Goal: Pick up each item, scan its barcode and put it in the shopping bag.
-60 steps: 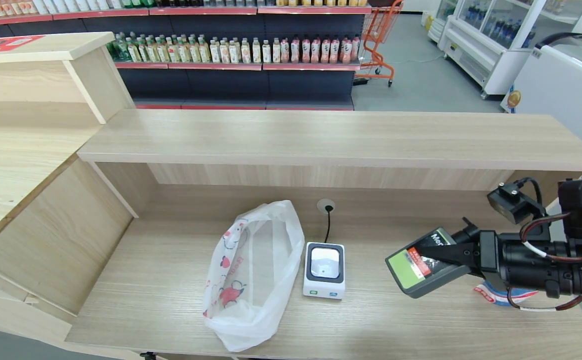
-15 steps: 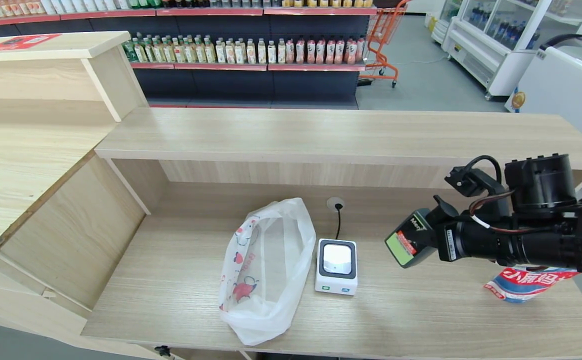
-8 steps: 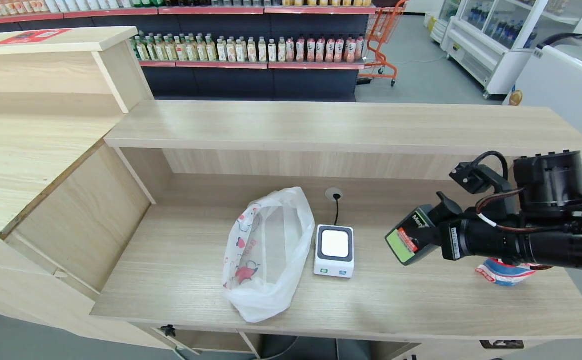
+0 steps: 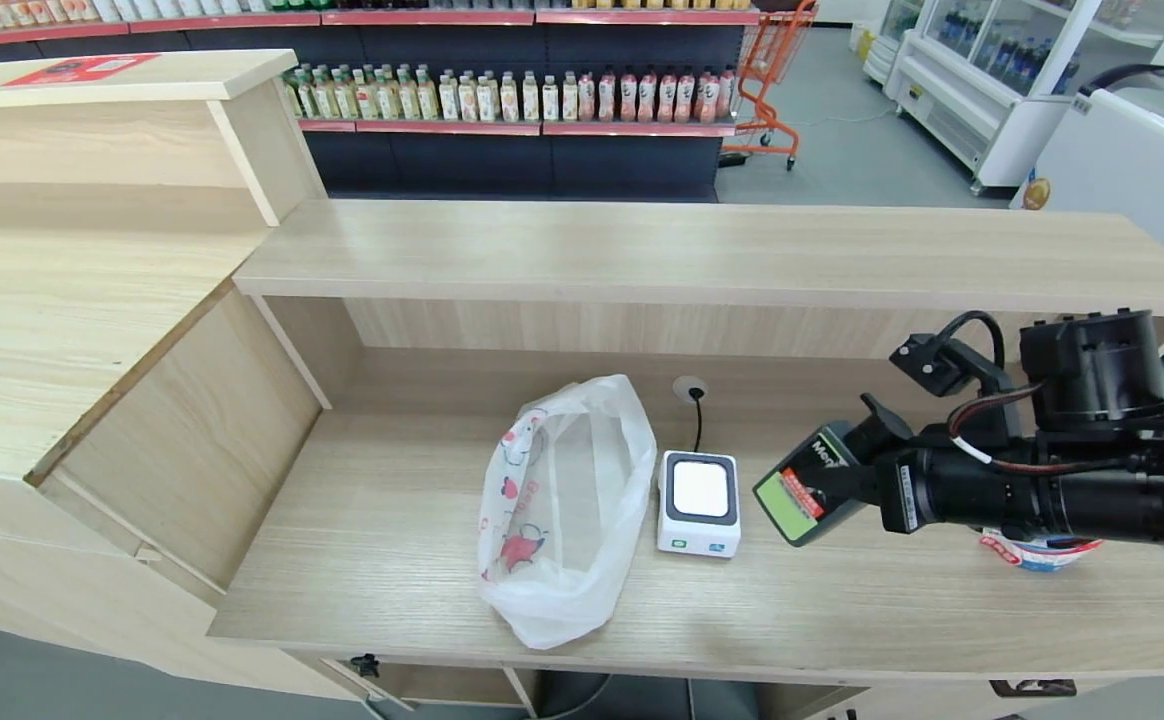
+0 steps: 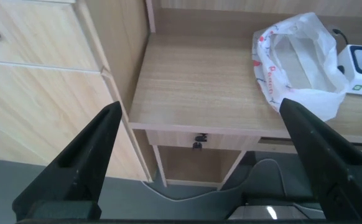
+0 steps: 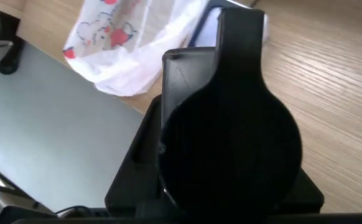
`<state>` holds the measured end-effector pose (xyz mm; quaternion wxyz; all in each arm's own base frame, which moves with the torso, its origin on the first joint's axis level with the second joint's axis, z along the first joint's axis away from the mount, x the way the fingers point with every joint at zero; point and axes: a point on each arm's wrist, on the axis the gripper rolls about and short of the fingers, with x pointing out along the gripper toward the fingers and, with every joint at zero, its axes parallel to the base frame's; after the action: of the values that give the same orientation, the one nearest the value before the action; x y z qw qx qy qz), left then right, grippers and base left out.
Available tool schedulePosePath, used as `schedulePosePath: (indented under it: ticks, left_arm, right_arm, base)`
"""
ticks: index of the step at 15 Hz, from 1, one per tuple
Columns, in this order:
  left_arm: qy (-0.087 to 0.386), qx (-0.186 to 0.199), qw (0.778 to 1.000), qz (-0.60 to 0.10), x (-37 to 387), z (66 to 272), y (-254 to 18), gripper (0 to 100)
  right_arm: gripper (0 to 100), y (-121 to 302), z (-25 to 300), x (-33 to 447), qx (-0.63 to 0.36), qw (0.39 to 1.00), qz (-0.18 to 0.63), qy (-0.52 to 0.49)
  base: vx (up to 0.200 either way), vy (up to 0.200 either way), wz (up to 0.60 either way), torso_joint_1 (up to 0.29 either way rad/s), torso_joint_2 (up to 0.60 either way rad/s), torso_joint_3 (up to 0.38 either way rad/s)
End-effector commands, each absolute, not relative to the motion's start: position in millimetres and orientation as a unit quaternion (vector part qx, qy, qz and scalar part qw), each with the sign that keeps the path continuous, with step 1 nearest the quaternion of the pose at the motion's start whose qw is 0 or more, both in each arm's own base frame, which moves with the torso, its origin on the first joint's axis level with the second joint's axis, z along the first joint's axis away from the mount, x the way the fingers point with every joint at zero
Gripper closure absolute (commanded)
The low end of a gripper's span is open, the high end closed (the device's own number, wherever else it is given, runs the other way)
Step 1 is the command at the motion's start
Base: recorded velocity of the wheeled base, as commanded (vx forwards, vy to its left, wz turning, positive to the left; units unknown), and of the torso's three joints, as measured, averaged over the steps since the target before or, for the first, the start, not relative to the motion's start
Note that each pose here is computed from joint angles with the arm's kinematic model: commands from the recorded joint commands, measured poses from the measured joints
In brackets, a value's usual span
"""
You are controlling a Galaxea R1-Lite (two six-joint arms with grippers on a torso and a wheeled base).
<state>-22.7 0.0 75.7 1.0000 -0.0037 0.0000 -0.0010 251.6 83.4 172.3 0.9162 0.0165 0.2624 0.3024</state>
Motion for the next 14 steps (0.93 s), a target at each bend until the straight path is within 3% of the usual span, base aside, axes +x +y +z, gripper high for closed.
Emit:
schedulePosePath:
  ticks: [1,3,8,14]
  left_arm:
    - [-0.001,-0.004,1.000,-0.001,-23,76,0,0]
    - [0.000,-0.002,1.000,-0.001,-23,76,0,0]
    - [0.000,-0.002,1.000,-0.001,-23,76,0,0]
    - [0.001,-0.002,1.000,-0.001,-23,76,0,0]
  right_arm:
    - [100,84,171,252,0.018,0.915,0.305,0.265]
    - [100,89,167,254,0.014,0.911,0.311,0.271]
    - [100,101,135,281,-0.020,0.901,0.318,0.294]
    - [100,163,81,329,-0.095,0.899,0.368,0.220]
  base:
    - [0.000,0.200,0.00,-0.007,0.00,0.007]
    - [0.000,0.200,0.00,-0.007,0.00,0.005]
    - [0.000,0.000,0.00,0.000,0.00,0.000]
    - [0.000,0.000,0.00,0.000,0.00,0.000]
